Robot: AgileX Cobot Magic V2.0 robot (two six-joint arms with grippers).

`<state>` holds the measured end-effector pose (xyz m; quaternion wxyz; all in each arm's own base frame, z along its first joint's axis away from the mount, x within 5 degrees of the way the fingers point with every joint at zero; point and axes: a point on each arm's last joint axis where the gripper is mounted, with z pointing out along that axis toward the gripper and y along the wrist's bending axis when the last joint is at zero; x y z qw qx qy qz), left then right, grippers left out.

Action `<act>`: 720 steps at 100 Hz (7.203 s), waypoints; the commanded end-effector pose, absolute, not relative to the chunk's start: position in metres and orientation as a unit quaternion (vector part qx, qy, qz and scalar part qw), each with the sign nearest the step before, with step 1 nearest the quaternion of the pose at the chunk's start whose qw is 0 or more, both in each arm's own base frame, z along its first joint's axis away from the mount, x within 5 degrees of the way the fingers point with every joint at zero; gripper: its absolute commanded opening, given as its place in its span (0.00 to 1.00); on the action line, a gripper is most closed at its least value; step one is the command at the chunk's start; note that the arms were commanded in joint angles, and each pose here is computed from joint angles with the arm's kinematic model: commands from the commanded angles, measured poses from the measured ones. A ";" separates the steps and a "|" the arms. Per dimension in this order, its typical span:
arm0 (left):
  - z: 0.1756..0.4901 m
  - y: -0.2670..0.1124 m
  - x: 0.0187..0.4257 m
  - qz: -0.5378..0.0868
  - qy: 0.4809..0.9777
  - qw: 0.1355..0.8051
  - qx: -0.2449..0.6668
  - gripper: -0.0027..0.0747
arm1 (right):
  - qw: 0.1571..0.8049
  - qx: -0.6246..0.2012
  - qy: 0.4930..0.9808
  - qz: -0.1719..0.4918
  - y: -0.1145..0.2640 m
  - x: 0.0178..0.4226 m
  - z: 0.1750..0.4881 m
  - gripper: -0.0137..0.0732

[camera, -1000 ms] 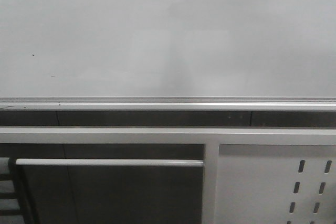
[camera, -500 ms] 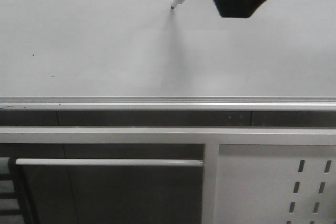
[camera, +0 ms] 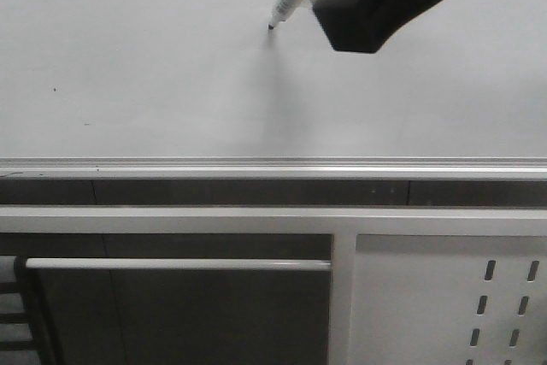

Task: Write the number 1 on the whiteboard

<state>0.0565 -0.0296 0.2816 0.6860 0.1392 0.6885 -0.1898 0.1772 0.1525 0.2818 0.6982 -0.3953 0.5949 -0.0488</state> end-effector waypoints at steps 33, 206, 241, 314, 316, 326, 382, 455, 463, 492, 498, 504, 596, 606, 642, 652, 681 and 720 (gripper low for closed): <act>0.298 -0.028 0.056 -0.198 0.653 0.720 0.122 0.17 | 0.675 -0.334 0.654 -0.074 0.148 0.201 0.268 0.10; 0.353 -0.103 0.091 -0.225 0.686 0.430 0.542 0.46 | 0.560 -0.338 0.675 0.341 0.162 0.110 0.347 0.10; 0.356 -0.126 0.101 -0.212 0.646 0.430 0.594 0.46 | 0.558 -0.382 0.637 0.370 0.169 0.102 0.373 0.10; 0.357 -0.132 0.103 -0.238 0.665 0.430 0.562 0.20 | 0.526 -0.416 0.631 0.390 0.174 0.095 0.371 0.10; 0.357 -0.132 0.103 -0.238 0.665 0.430 0.562 0.18 | 0.525 -0.416 0.631 0.391 0.174 0.095 0.371 0.10; 0.357 -0.132 0.103 -0.238 0.665 0.430 0.562 0.12 | 0.523 -0.419 0.630 0.392 0.174 0.094 0.371 0.10; 0.363 -0.134 0.106 -0.261 0.666 0.458 0.528 0.01 | 0.519 -0.423 0.629 0.395 0.175 0.093 0.371 0.52; 0.323 -0.145 0.124 -0.270 0.703 0.585 0.302 0.01 | 0.651 -0.299 0.610 0.340 0.093 0.075 0.380 0.08; 0.324 -0.151 0.126 -0.257 0.696 0.607 0.284 0.01 | 0.656 -0.282 0.621 0.324 0.086 0.076 0.371 0.08; 0.317 -0.164 0.138 -0.247 0.713 0.640 0.145 0.01 | 0.591 -0.291 0.708 0.256 0.075 0.083 0.343 0.08; 0.314 -0.166 0.141 -0.251 0.718 0.636 0.126 0.01 | 0.553 -0.296 0.748 0.216 0.069 0.084 0.331 0.08; 0.311 -0.168 0.143 -0.250 0.719 0.637 0.122 0.01 | 0.523 -0.313 0.773 0.174 0.063 0.084 0.323 0.08; 0.248 -0.218 0.187 -0.302 0.706 0.636 0.077 0.01 | 0.526 -0.319 0.778 0.126 0.054 0.083 0.321 0.08; 0.244 -0.219 0.192 -0.310 0.705 0.632 0.084 0.01 | 0.526 -0.319 0.778 0.126 0.054 0.083 0.321 0.08; 0.226 -0.204 0.217 -0.268 0.725 0.632 0.057 0.01 | 0.526 -0.319 0.778 0.126 0.054 0.083 0.321 0.08; 0.228 -0.201 0.220 -0.265 0.719 0.640 0.054 0.01 | 0.526 -0.319 0.778 0.126 0.054 0.083 0.321 0.08; 0.230 -0.203 0.218 -0.269 0.712 0.646 0.068 0.01 | 0.530 -0.315 0.777 0.127 0.054 0.083 0.321 0.08; 0.240 -0.203 0.215 -0.293 0.699 0.649 0.064 0.63 | 0.530 -0.314 0.777 0.130 0.055 0.083 0.321 0.08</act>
